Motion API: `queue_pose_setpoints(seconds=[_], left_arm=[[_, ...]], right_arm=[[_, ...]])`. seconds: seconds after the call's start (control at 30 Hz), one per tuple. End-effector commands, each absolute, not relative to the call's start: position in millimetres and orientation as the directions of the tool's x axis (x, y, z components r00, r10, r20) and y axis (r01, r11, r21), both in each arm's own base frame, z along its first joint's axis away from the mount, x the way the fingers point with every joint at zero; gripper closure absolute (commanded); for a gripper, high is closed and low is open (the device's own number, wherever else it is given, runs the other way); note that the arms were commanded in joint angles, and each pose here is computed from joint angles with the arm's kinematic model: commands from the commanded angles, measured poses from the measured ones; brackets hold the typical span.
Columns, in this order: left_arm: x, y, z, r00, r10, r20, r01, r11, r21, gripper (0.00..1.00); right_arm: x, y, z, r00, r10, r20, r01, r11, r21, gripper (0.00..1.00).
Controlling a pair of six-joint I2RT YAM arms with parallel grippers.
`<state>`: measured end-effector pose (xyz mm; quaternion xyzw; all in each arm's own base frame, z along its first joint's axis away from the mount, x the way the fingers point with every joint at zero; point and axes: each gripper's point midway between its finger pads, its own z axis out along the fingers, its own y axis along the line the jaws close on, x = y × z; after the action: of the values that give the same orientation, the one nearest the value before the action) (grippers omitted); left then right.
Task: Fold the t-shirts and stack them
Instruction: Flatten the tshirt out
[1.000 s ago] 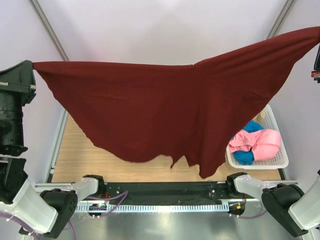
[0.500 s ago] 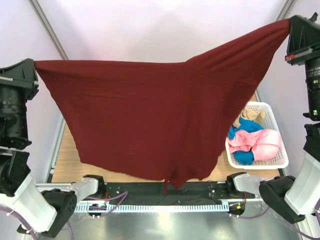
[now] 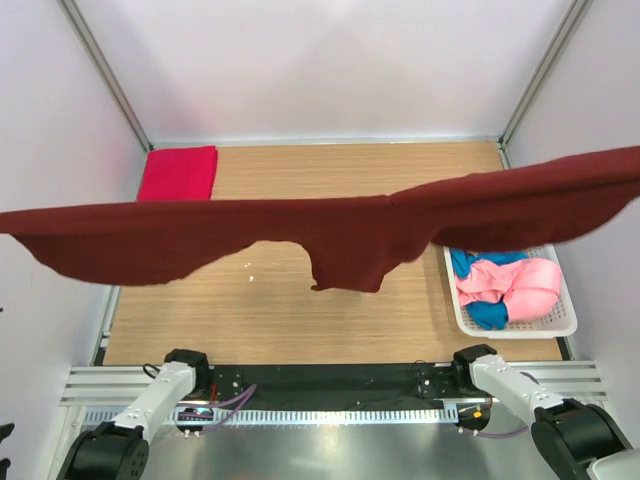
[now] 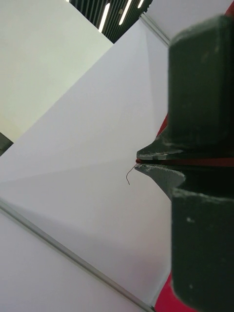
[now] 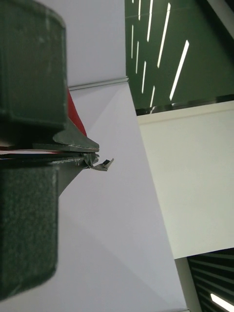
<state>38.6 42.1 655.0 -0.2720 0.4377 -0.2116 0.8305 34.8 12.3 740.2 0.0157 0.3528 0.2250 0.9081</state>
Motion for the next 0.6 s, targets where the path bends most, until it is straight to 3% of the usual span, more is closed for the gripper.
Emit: queue_pose_setpoints(seconds=[0.0, 0.07, 0.23, 0.37, 0.57], left_arm=[[39.3, 57.4, 660.4, 0.585, -0.559, -0.587, 0.060, 0.752, -0.657, 1.00], [49.6, 54.8, 661.6, 0.574, -0.566, -0.592, 0.059, 0.749, -0.659, 1.00], [88.9, 42.1, 661.1, 0.525, -0.601, -0.603, 0.069, 0.736, -0.673, 1.00], [144.5, 30.1, 635.2, 0.440, -0.608, -0.661, 0.012, 0.740, -0.673, 1.00], [246.8, 16.2, 540.7, 0.249, -0.576, -0.779, -0.173, 0.764, -0.621, 1.00]], right_arm=[[40.6, 8.5, 754.8, 0.674, 0.444, -0.590, -0.398, 0.892, 0.216, 0.99], [36.6, 7.7, 761.7, 0.685, 0.455, -0.570, -0.408, 0.887, 0.217, 0.99], [79.6, 16.8, 760.7, 0.652, 0.456, -0.606, -0.394, 0.886, 0.244, 0.99], [159.0, 37.5, 728.1, 0.556, 0.449, -0.700, -0.365, 0.888, 0.280, 0.99], [293.2, 76.0, 639.2, 0.347, 0.416, -0.840, -0.307, 0.897, 0.318, 0.99]])
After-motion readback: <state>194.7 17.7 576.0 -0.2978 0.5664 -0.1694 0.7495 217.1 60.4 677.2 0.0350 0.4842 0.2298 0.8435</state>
